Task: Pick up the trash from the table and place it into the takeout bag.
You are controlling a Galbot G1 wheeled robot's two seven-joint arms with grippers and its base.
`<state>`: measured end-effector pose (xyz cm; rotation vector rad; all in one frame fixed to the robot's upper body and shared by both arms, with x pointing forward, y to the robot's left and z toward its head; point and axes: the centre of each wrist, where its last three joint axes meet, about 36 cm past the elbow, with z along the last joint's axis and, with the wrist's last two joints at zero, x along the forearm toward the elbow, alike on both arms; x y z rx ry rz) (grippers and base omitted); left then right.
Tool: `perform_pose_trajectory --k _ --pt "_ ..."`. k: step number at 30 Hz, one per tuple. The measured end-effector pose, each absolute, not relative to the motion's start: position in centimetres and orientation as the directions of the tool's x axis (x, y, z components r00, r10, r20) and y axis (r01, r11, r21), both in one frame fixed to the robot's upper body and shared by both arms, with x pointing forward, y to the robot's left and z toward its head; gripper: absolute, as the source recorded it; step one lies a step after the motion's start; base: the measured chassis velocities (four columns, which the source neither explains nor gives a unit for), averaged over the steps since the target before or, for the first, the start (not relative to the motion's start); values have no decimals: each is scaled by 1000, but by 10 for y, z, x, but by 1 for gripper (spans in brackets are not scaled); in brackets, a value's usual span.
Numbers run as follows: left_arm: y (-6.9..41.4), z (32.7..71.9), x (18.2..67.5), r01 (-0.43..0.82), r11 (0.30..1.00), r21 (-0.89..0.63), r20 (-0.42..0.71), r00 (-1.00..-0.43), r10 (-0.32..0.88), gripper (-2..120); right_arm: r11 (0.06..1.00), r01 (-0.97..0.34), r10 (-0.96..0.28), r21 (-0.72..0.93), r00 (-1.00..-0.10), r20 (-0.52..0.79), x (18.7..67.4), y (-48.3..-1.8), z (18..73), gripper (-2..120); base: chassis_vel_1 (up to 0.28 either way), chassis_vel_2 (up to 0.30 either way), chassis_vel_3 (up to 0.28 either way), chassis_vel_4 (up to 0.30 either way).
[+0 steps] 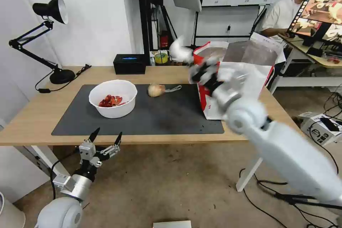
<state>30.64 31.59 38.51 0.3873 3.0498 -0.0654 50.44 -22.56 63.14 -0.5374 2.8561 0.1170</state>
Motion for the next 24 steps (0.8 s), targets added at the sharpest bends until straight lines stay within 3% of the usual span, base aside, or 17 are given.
perform_pose_trajectory --k 5,12,18,20,24 --pt "310 386 306 261 964 -37 -69 -964 259 100 969 -245 -235 6 -937 -260 530 -271 653 0 0 0 0 0" --pt "307 387 305 266 963 -40 -68 -962 263 100 980 -194 -184 31 -962 -204 549 -293 654 0 0 0 0 0" --pt "306 387 302 265 963 -43 -66 -963 262 100 991 -132 -131 34 -990 -43 558 -297 660 2 0 0 0 0" --pt "307 388 301 263 964 -42 -65 -963 260 100 995 -99 -97 -15 -991 92 558 -299 676 14 0 0 0 0" --pt "307 388 300 262 964 -42 -64 -964 259 100 992 -103 -89 -76 -981 175 556 -299 695 27 0 0 0 0"
